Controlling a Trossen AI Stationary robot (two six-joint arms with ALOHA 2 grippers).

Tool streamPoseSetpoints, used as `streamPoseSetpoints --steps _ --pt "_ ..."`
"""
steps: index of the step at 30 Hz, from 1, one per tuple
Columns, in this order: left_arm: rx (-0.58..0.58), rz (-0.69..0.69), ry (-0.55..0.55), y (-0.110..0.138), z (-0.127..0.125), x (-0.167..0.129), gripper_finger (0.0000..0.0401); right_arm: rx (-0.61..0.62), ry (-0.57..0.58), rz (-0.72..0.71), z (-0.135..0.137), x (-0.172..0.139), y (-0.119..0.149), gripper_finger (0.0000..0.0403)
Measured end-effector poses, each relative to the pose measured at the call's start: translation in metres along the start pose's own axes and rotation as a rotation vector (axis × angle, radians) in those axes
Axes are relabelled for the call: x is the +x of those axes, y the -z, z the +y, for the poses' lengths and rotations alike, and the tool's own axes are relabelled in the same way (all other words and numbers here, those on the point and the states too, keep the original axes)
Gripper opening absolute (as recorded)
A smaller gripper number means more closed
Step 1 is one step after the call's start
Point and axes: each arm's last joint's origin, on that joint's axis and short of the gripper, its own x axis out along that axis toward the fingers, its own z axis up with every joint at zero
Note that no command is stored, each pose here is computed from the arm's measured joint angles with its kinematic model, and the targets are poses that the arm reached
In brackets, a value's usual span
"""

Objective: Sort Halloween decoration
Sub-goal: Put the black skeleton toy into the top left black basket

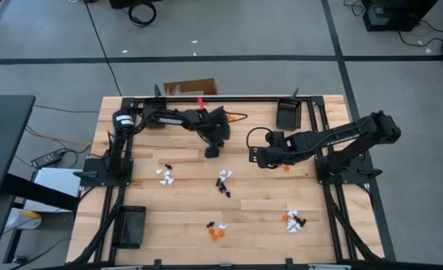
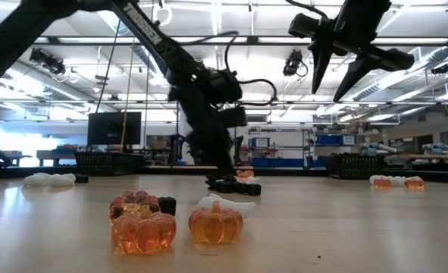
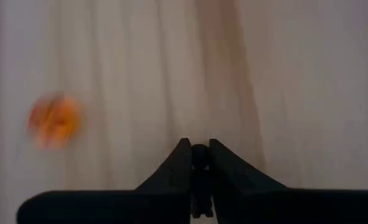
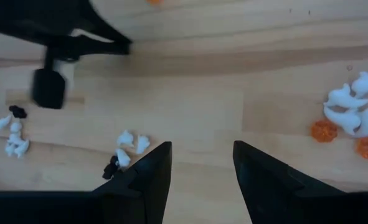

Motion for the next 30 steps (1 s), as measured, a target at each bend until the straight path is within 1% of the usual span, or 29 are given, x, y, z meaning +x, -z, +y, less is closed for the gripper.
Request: streamPoseSetpoints --steps 2,4,7,8,10,13,15,17,21,23,26,30 --pt "-0.023 0.049 -0.023 0.002 0.002 -0.024 0.0040 -0.009 0.002 -0.005 0.000 0.001 -0.003 0.0180" --pt "-0.058 0.096 -0.040 0.008 0.006 -0.050 0.0056 -0.018 0.005 -0.013 0.001 0.002 -0.006 0.0180" --pt "-0.136 0.126 -0.073 0.021 0.021 -0.089 0.0070 -0.033 0.004 -0.048 0.002 0.004 -0.012 0.0180" --pt "-0.161 0.117 -0.104 0.025 0.028 -0.104 0.0071 -0.037 0.000 -0.061 0.003 0.005 -0.015 0.0180" --pt "-0.218 0.105 -0.204 0.035 0.044 -0.130 0.0068 -0.042 -0.007 -0.086 0.004 0.007 -0.021 0.0180" --pt "-0.371 0.100 -0.335 0.059 0.073 -0.160 0.0059 -0.050 -0.027 -0.121 0.008 0.010 -0.030 0.0180" --pt "-0.507 0.106 -0.381 0.080 0.088 -0.179 0.0054 -0.063 -0.048 -0.130 0.011 0.012 -0.036 0.0180" --pt "-0.634 0.135 -0.403 0.103 0.098 -0.194 0.0054 -0.080 -0.067 -0.133 0.013 0.013 -0.040 0.0180" --pt "-0.837 0.215 -0.419 0.142 0.110 -0.213 0.0057 -0.099 -0.093 -0.145 0.017 0.014 -0.046 0.0180" --pt "-0.883 0.232 -0.427 0.156 0.114 -0.216 0.0061 -0.097 -0.098 -0.137 0.017 0.015 -0.049 0.0180" --pt "-0.926 0.251 -0.425 0.173 0.114 -0.210 0.0072 -0.088 -0.098 -0.129 0.017 0.016 -0.052 0.0180" --pt "-0.974 0.279 -0.403 0.196 0.105 -0.188 0.0097 -0.071 -0.108 -0.131 0.018 0.016 -0.052 0.0180"
